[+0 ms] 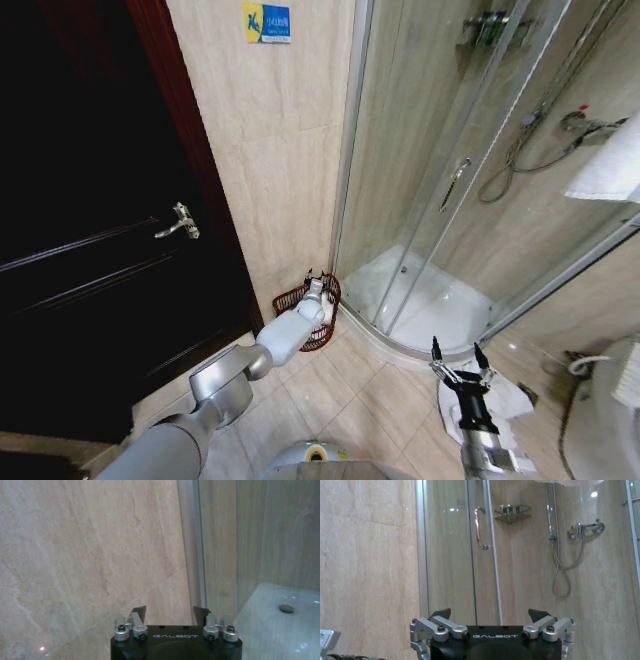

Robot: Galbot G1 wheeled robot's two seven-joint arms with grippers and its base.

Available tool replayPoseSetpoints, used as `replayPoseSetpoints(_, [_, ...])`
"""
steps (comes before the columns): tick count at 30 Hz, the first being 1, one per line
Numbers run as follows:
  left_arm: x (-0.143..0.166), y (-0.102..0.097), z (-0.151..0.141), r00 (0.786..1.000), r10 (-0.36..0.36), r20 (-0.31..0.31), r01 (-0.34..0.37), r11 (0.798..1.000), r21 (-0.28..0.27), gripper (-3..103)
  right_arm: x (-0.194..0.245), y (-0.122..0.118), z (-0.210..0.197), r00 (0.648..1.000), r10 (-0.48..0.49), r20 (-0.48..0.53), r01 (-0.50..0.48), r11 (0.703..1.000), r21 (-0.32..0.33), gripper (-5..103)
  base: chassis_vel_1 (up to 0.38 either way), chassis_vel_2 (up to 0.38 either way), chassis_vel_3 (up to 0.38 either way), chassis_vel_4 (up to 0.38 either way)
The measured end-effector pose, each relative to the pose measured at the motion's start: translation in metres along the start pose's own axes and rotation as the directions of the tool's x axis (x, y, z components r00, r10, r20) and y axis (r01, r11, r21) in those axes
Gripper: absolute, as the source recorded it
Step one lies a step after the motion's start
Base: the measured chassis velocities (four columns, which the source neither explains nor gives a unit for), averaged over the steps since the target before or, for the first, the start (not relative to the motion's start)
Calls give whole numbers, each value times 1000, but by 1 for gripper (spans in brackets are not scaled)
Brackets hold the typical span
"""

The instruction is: Discard the used towel into the hamper.

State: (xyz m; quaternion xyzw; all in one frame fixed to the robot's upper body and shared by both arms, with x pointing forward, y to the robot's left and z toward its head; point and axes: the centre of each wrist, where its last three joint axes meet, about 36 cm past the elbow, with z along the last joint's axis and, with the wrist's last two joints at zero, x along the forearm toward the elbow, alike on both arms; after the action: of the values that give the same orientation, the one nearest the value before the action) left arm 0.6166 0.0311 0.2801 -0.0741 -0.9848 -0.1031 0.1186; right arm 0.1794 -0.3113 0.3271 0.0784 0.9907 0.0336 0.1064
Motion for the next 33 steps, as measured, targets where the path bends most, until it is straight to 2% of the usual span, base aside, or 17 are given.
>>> replayPoseSetpoints(3, [1, 2, 1, 1000, -1, 5, 1, 1000, 2, 70, 0, 0, 0, 1000, 0, 0, 0, 1000, 0, 100, 0, 0, 0, 0])
replayPoseSetpoints(6, [3, 9, 5, 1000, 1, 15, -1, 1000, -1, 87, 0, 0, 0, 1000, 0, 1, 0, 1000, 0, 100, 0, 0, 0, 0])
replayPoseSetpoints(7, [3, 9, 5, 1000, 1, 15, -1, 1000, -1, 87, 0, 0, 0, 1000, 0, 1, 0, 1000, 0, 100, 0, 0, 0, 0])
replayPoseSetpoints(10, [8, 28, 15, 997, 57, 50, -55, 998, -29, 99, 0, 0, 0, 1000, 2, 0, -2, 1000, 1, 100, 0, 0, 0, 0])
replayPoseSetpoints(11, [8, 28, 15, 997, 57, 50, -55, 998, -29, 99, 0, 0, 0, 1000, 2, 0, -2, 1000, 1, 100, 0, 0, 0, 0])
replayPoseSetpoints(14, [17, 73, 30, 978, 192, 86, -183, 978, -99, 100, -1, 0, -1, 1000, 6, 1, -6, 1000, 1, 100, 0, 0, 0, 0])
replayPoseSetpoints(15, [17, 73, 30, 978, 192, 86, -183, 978, -99, 100, -1, 0, -1, 1000, 6, 1, -6, 1000, 1, 100, 0, 0, 0, 0])
replayPoseSetpoints(17, [29, 98, 41, 961, 256, 104, -243, 962, -123, 100, -3, 0, -2, 1000, 7, 2, -7, 1000, 0, 100, 0, 0, 0, 0])
replayPoseSetpoints(19, [44, 115, 50, 946, 302, 117, -289, 950, -118, 100, -5, 1, -2, 1000, 8, 0, -8, 1000, -1, 100, 0, 0, 0, 0])
replayPoseSetpoints(20, [44, 115, 50, 946, 302, 117, -289, 950, -118, 100, -5, 1, -2, 1000, 8, 0, -8, 1000, -1, 100, 0, 0, 0, 0])
replayPoseSetpoints(24, [87, 141, 57, 914, 373, 162, -364, 928, -81, 100, -14, 4, -3, 1000, 6, 0, -6, 1000, 2, 100, 0, 0, 0, 0])
replayPoseSetpoints(25, [87, 141, 57, 914, 373, 162, -364, 928, -81, 100, -14, 4, -3, 1000, 6, 0, -6, 1000, 2, 100, 0, 0, 0, 0])
replayPoseSetpoints(28, [130, 174, 48, 905, 375, 200, -371, 927, -59, 100, -21, 6, -5, 1000, 4, -2, -4, 1000, 5, 100, 0, 0, 0, 0])
replayPoseSetpoints(29, [130, 174, 48, 905, 375, 200, -371, 927, -59, 100, -21, 6, -5, 1000, 4, -2, -4, 1000, 5, 100, 0, 0, 0, 0])
replayPoseSetpoints(32, [164, 199, 36, 930, 301, 212, -300, 953, -37, 100, -26, 9, -6, 1000, 2, -10, -2, 1000, 7, 100, 0, 0, 0, 0])
replayPoseSetpoints(33, [164, 199, 36, 930, 301, 212, -300, 953, -37, 100, -26, 9, -6, 1000, 2, -10, -2, 1000, 7, 100, 0, 0, 0, 0])
